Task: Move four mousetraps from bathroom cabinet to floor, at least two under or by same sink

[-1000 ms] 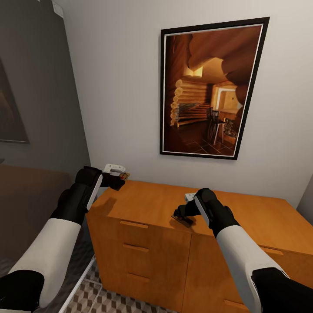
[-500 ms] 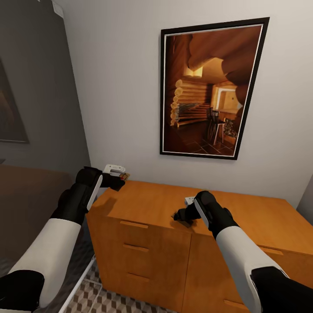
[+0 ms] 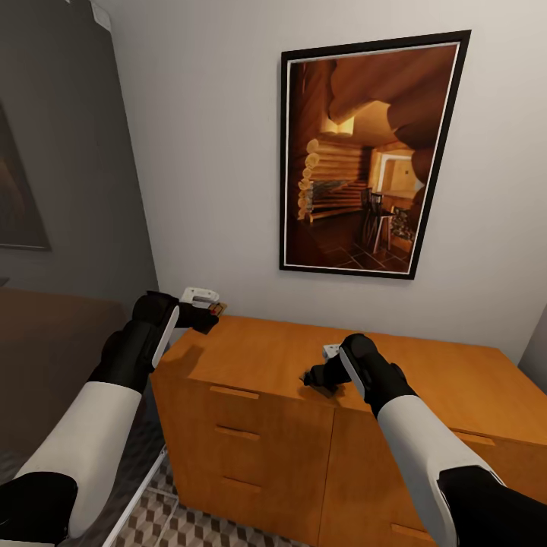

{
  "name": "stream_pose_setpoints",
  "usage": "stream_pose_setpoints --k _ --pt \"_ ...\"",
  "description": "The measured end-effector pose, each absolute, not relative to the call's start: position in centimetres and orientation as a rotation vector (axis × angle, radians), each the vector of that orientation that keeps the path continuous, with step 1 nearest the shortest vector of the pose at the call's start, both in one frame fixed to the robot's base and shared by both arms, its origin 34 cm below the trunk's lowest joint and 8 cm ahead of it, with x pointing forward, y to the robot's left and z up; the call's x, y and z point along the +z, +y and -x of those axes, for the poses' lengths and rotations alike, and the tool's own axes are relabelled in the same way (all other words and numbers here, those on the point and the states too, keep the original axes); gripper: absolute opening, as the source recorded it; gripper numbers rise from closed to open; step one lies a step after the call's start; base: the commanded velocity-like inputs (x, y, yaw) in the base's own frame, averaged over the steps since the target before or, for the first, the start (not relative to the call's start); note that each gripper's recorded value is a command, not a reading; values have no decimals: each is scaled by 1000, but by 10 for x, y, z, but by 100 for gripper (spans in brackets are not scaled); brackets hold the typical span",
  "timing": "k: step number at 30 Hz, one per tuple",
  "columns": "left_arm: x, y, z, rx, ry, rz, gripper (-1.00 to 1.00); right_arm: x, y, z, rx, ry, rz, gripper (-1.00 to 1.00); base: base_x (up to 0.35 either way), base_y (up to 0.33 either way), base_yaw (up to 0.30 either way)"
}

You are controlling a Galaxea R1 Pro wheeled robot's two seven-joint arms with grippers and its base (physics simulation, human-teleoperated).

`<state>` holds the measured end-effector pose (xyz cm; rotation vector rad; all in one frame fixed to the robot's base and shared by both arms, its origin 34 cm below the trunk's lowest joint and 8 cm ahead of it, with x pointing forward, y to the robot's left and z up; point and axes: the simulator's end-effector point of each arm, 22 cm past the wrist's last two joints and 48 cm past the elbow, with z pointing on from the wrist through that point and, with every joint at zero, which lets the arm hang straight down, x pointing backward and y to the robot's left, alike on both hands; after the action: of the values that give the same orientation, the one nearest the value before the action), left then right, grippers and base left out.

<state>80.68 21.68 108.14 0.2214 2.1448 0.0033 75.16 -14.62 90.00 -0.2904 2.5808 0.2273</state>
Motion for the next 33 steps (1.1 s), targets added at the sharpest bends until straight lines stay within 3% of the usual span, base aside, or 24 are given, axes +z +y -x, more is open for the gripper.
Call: stream_pose_setpoints --k 3,4,24,33 --pt "1081 217 -807 3 2146 -221 -100 900 -146 -752 227 2581 290 100 0 0 0" --pt "1080 217 -807 3 2147 -221 -100 900 -146 -752 227 2581 290 -100 0 0 0" --pt "1080 217 -807 3 2149 -221 -100 899 -150 -751 238 2584 282 -100 0 0 0" --pt "1080 217 -807 4 2148 -223 -100 920 -204 -767 102 2530 252 -100 0 0 0"
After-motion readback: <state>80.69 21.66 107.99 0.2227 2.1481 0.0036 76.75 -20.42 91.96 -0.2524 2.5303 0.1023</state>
